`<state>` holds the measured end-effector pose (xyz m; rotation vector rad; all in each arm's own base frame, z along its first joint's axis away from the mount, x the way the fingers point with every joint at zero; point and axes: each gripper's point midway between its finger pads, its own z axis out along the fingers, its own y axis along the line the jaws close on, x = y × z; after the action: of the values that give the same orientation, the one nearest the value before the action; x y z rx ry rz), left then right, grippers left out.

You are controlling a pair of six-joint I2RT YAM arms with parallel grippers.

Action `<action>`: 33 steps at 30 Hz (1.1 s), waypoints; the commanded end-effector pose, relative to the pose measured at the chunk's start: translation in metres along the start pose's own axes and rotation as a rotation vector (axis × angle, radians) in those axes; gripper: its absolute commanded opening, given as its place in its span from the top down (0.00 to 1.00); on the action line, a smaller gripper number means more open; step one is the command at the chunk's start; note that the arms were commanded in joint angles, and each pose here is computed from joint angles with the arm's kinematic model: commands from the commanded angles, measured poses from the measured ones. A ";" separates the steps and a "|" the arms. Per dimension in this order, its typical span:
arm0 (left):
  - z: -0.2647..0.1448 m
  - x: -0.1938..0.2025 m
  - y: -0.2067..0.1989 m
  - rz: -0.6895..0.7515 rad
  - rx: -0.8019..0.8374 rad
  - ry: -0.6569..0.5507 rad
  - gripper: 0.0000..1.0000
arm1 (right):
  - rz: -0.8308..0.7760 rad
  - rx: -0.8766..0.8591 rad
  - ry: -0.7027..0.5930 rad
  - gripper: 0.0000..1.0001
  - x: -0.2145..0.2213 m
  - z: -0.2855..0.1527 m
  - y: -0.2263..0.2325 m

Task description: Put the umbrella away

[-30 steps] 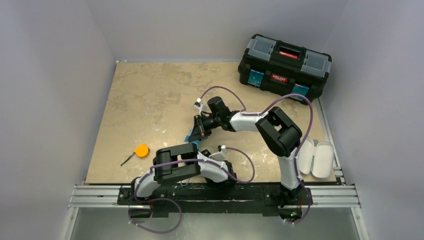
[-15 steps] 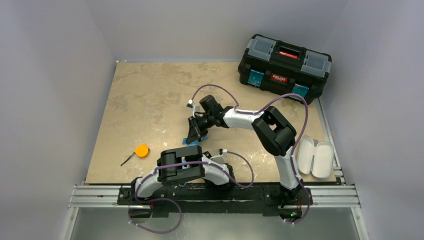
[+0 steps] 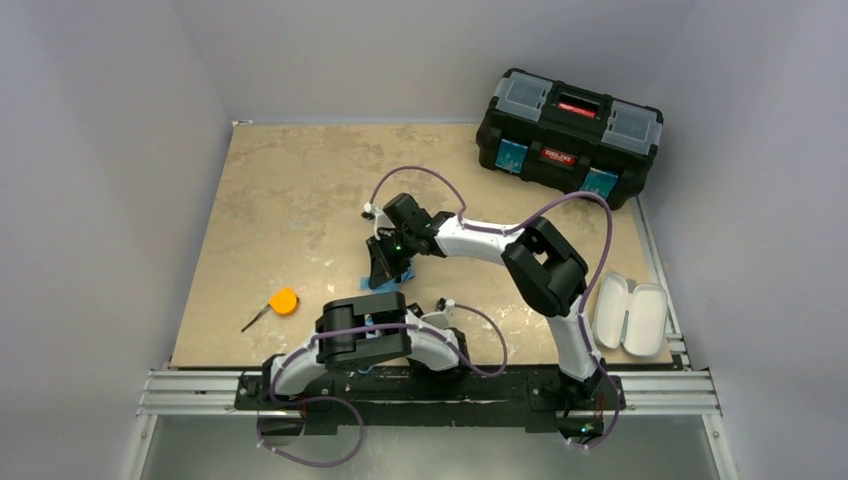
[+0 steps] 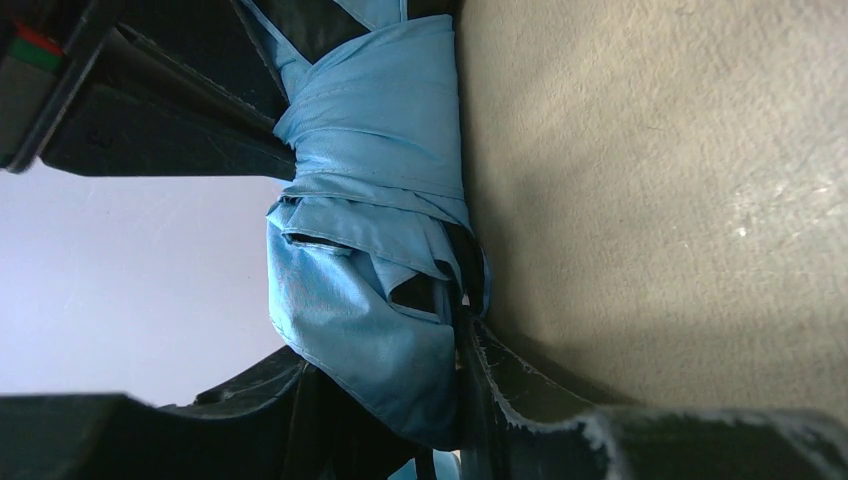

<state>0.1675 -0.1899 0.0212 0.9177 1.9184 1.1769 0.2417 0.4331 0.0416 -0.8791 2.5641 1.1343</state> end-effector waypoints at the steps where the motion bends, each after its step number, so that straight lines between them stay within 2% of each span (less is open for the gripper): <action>1: -0.013 -0.010 -0.066 -0.180 0.162 -0.006 1.00 | -0.065 0.430 0.021 0.93 0.033 0.029 -0.110; 6: -0.013 -0.010 -0.066 -0.172 0.158 0.000 1.00 | -0.071 0.501 -0.004 0.90 0.036 0.027 -0.125; 12: -0.014 -0.004 -0.064 -0.163 0.139 0.037 1.00 | -0.094 0.590 -0.027 0.92 0.046 0.022 -0.147; 17: -0.014 0.000 -0.065 -0.162 0.148 0.048 1.00 | -0.111 0.644 -0.105 0.81 0.041 0.006 -0.150; 22: -0.015 -0.002 -0.066 -0.159 0.158 0.047 1.00 | -0.135 0.582 -0.193 0.66 -0.001 0.002 -0.123; 27: -0.017 -0.002 -0.068 -0.155 0.170 0.051 1.00 | -0.164 0.489 -0.295 0.59 -0.063 -0.011 -0.076; 30: -0.017 -0.002 -0.068 -0.155 0.175 0.056 1.00 | -0.180 0.413 -0.344 0.59 -0.085 -0.029 -0.043; 33: -0.017 -0.001 -0.070 -0.152 0.185 0.059 1.00 | -0.158 0.353 -0.380 0.68 -0.088 -0.051 -0.017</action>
<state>0.1677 -0.2107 0.0219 0.9449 1.8532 1.1421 0.3369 0.4220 0.0401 -0.6971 2.2951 0.5931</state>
